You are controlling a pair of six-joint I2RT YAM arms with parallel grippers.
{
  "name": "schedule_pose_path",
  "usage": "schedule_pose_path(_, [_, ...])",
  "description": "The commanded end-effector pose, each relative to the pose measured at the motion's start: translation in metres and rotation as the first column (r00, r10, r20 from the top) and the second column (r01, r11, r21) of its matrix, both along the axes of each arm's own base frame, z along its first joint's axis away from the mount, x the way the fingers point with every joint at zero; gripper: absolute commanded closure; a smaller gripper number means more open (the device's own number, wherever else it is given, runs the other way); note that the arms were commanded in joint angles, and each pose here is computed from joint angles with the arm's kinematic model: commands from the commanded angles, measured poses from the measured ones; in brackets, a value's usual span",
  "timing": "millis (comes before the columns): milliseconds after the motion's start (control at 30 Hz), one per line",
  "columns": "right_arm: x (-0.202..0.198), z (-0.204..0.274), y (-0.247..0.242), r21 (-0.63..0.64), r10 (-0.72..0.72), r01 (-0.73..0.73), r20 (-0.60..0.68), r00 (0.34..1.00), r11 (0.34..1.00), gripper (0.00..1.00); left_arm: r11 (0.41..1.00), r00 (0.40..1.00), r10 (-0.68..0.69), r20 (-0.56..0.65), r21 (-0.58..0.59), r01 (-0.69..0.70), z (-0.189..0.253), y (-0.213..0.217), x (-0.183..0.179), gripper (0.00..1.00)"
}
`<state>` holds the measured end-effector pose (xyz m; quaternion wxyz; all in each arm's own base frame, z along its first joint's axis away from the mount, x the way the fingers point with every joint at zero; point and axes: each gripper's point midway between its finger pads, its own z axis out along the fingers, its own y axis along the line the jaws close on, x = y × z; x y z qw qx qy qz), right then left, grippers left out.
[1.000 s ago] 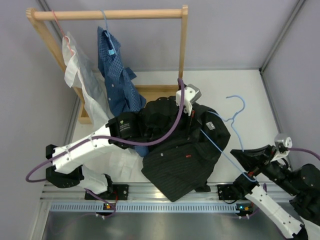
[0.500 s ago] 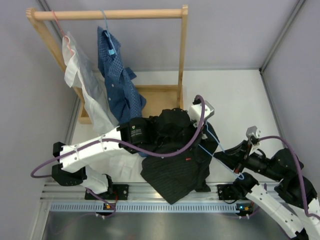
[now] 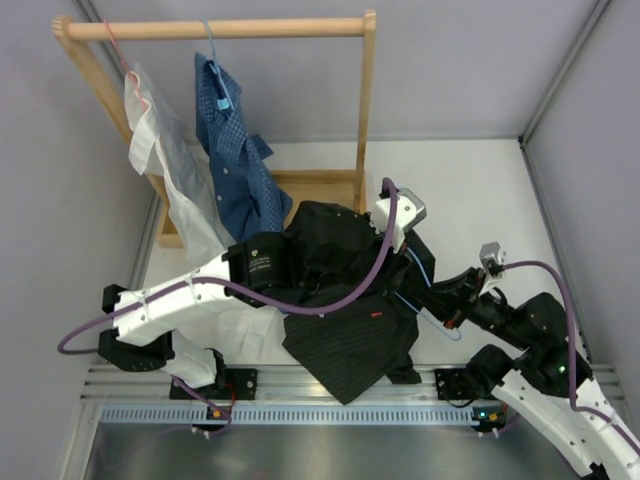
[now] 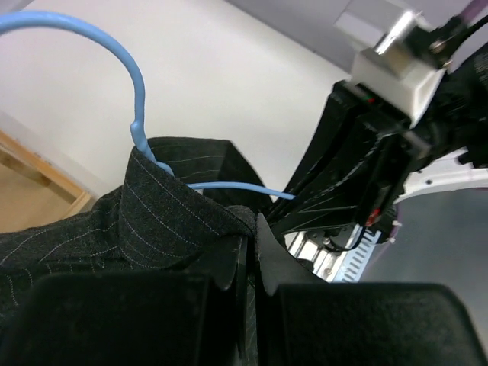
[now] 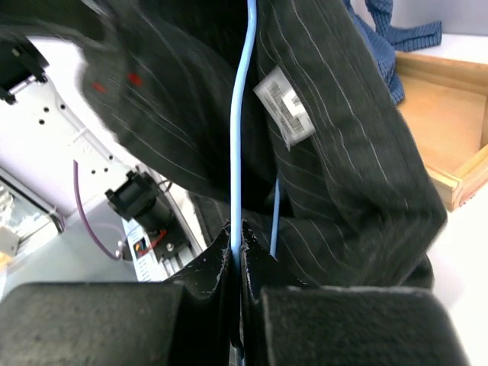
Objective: Place the shirt on the hanger
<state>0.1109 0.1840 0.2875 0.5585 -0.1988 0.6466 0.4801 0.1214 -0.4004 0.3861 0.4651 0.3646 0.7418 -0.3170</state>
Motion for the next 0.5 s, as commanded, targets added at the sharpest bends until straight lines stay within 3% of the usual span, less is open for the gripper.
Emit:
schedule_pose_path(0, [-0.002, 0.05, -0.01, 0.181, -0.05, 0.025, 0.132, 0.99, 0.983, 1.0, 0.989, 0.994, -0.106, 0.005, -0.101, 0.106, 0.035, -0.014, -0.019, 1.0])
schedule_pose_path(167, [-0.01, 0.063, -0.023, 0.25, -0.089, 0.043, 0.175, 0.981, 0.967, 1.0, 0.97, 0.972, -0.236, 0.016, -0.053, 0.236, 0.022, -0.025, -0.035, 1.0])
schedule_pose_path(333, [-0.017, 0.068, -0.025, 0.296, -0.077, 0.017, 0.191, 0.979, 0.955, 1.0, 0.99, 0.989, -0.137, 0.064, -0.017, 0.138, 0.019, -0.018, -0.015, 1.0])
schedule_pose_path(467, [-0.019, 0.067, -0.027, 0.344, -0.08, 0.003, 0.209, 0.975, 0.939, 1.0, 0.983, 0.981, -0.177, 0.084, -0.03, 0.18, 0.029, -0.019, -0.02, 0.99])
